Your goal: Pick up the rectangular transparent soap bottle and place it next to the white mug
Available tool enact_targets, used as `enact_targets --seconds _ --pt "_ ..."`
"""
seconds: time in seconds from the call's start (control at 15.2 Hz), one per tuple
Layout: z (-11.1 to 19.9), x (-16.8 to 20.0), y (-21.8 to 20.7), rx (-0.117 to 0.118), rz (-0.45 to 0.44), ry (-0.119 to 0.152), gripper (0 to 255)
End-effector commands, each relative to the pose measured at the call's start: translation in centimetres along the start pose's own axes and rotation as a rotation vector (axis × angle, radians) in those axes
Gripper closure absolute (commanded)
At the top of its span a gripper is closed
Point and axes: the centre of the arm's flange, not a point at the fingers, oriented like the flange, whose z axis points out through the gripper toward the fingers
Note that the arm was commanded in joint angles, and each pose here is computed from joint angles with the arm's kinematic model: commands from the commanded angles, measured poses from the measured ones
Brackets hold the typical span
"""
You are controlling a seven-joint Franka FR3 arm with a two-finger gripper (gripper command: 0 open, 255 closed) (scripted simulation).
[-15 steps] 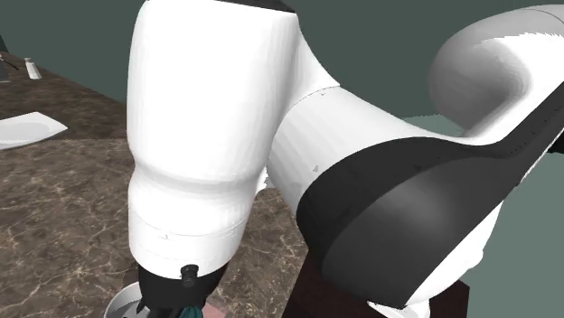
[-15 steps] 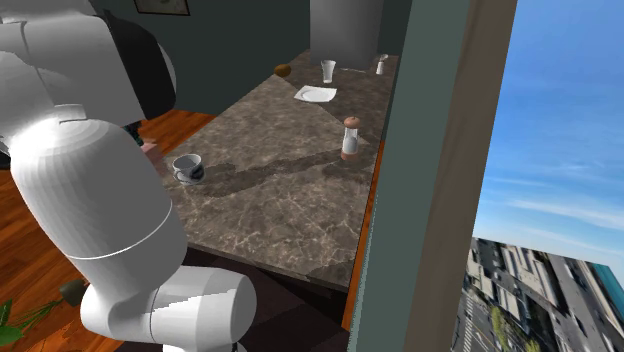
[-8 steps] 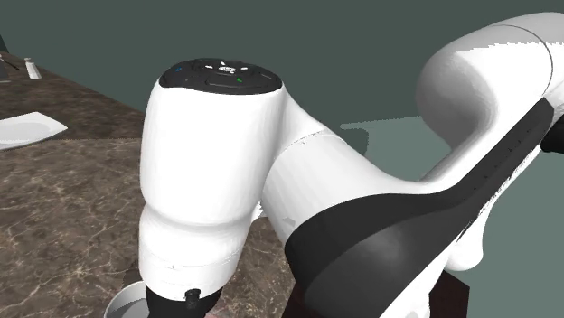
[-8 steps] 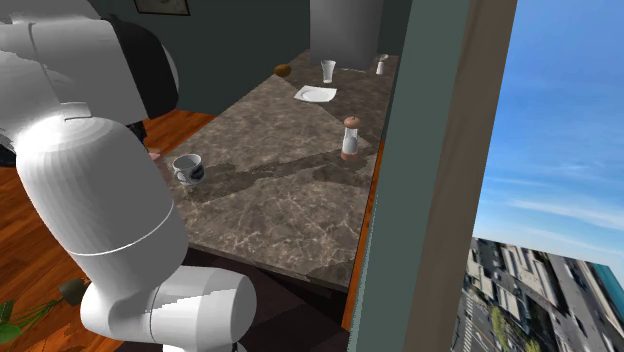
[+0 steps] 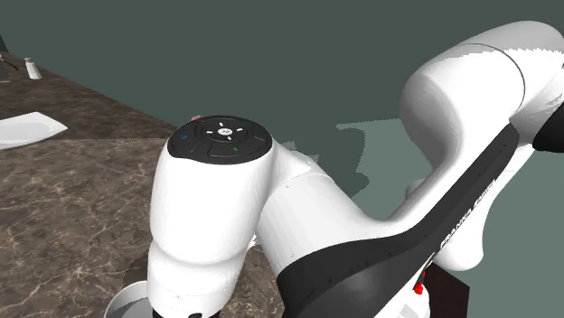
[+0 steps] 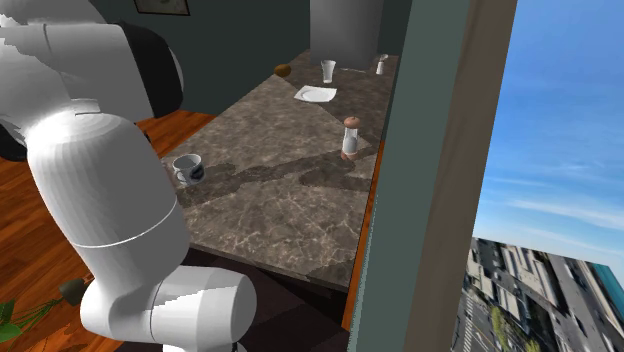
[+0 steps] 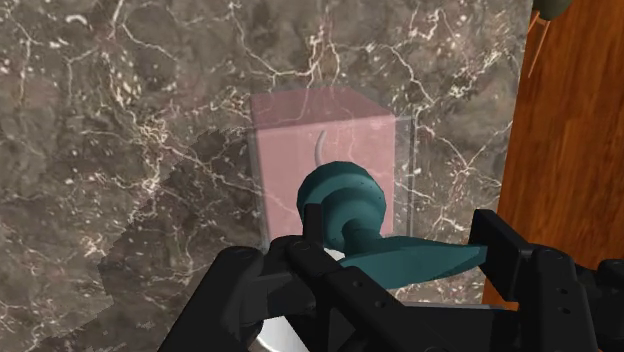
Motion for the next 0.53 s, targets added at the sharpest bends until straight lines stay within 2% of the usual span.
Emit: enact_targets --seconds 0.0,0.13,0.46 --pt "1.0 0.0 0.1 0.001 0.0 0.001 255" --pt "2.3 -0.1 0.3 0.001 0.0 0.001 255" --pt "2.3 -0.1 0.3 0.001 0.0 0.001 255"
